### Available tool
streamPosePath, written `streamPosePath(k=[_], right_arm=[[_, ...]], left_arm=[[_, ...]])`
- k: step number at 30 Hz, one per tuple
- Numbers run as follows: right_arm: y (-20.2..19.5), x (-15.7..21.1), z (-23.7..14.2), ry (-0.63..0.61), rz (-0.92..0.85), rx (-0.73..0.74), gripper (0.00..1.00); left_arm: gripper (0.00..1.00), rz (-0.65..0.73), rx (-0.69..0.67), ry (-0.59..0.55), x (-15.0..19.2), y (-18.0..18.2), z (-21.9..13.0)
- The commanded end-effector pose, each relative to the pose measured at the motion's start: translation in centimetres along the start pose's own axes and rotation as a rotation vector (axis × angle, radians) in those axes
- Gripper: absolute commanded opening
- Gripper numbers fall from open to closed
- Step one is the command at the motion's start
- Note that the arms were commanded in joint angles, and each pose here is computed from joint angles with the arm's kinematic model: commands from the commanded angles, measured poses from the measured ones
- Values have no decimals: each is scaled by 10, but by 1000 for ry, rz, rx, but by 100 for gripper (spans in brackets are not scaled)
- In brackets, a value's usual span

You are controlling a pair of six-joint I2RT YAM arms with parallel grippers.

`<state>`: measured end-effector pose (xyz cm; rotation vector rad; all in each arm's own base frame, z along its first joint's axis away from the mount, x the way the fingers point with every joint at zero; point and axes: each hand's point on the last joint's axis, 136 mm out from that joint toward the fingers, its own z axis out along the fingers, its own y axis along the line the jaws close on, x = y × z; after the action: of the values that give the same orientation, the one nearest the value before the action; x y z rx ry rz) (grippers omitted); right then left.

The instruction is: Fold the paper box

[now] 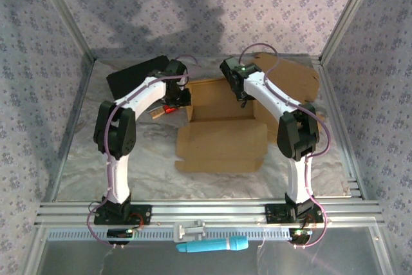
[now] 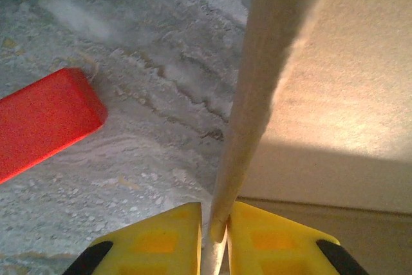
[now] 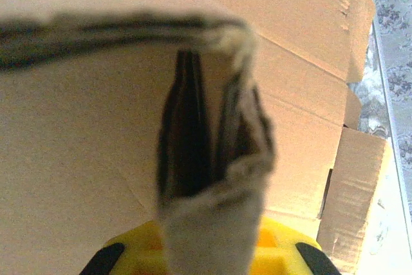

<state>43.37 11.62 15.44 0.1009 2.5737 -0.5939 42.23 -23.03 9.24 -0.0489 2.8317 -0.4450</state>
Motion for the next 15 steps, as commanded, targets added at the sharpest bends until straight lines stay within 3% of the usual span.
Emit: streamPosePath(k=[1,4,8,15], right_arm=[[-13,-1,-9,-12,51,7,0],[-11,1,-7,-5,45,2,0],[-11,4,-5,6,39,1,0],[-11,5,-1,18,38,-9,0]], left_arm=[[17,-15,-34,-5,1,3,14],[20,-14,-38,-11,-1,4,18],[33,-6,-67,-29,-6,8,16],[30,15,-76,-7,-6,8,25]])
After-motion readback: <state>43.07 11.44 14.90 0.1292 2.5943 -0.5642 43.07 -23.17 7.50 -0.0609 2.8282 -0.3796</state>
